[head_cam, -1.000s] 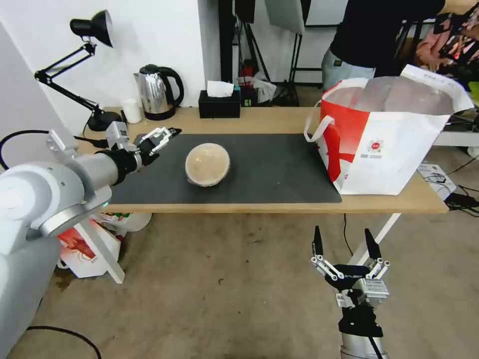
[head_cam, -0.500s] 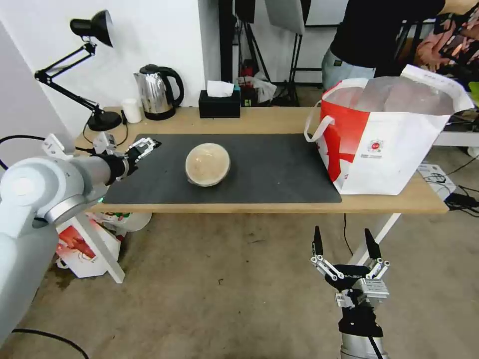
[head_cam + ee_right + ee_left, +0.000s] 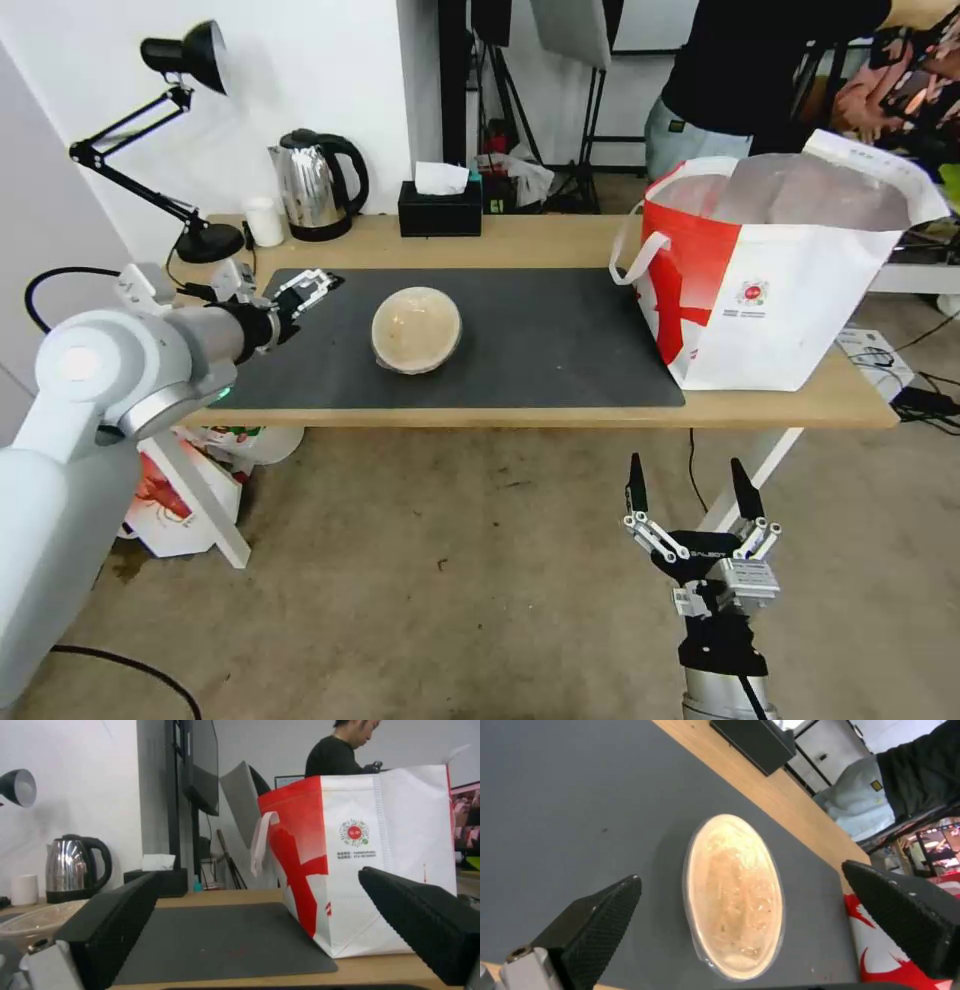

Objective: Pick up the trash from the table and place it into the takeout bag.

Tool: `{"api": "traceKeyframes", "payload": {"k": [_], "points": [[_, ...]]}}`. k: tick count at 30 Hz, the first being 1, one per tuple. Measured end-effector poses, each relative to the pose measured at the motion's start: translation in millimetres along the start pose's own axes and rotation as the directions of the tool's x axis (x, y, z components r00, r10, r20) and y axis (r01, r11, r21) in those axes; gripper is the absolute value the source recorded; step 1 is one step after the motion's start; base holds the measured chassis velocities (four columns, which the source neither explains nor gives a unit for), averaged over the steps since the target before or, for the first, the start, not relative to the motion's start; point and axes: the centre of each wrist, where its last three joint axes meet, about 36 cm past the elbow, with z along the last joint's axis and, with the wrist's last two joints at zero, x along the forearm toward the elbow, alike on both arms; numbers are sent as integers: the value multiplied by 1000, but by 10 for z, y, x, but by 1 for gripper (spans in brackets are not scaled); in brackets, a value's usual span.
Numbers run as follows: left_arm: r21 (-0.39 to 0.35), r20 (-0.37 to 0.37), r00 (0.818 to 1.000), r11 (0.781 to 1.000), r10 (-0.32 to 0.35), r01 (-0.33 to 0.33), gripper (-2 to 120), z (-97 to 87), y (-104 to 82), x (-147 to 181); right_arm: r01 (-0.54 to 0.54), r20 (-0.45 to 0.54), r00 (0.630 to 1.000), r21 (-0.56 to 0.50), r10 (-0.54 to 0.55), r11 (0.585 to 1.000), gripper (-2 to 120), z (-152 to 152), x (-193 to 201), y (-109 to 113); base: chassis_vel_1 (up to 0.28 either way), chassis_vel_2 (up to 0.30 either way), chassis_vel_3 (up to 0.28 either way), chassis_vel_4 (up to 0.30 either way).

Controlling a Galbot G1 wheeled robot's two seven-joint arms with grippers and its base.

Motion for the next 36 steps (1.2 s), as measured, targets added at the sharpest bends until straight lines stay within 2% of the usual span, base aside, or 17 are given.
{"api": "traceKeyframes", "payload": {"k": [17,22,36], "points": [[19,-48,999,1000,10,-9,100,26,84,-199,0,0,1000,0,0,1000,100,0,0,0,0,0,0,0],[30,-57,998,999,38,-37,100,34,87,-273,0,0,1000,0,0,1000,100,0,0,0,0,0,0,0],[31,-83,995,998,55,-52,100,19,104,-437,0,0,1000,0,0,1000,100,0,0,0,0,0,0,0]]}}
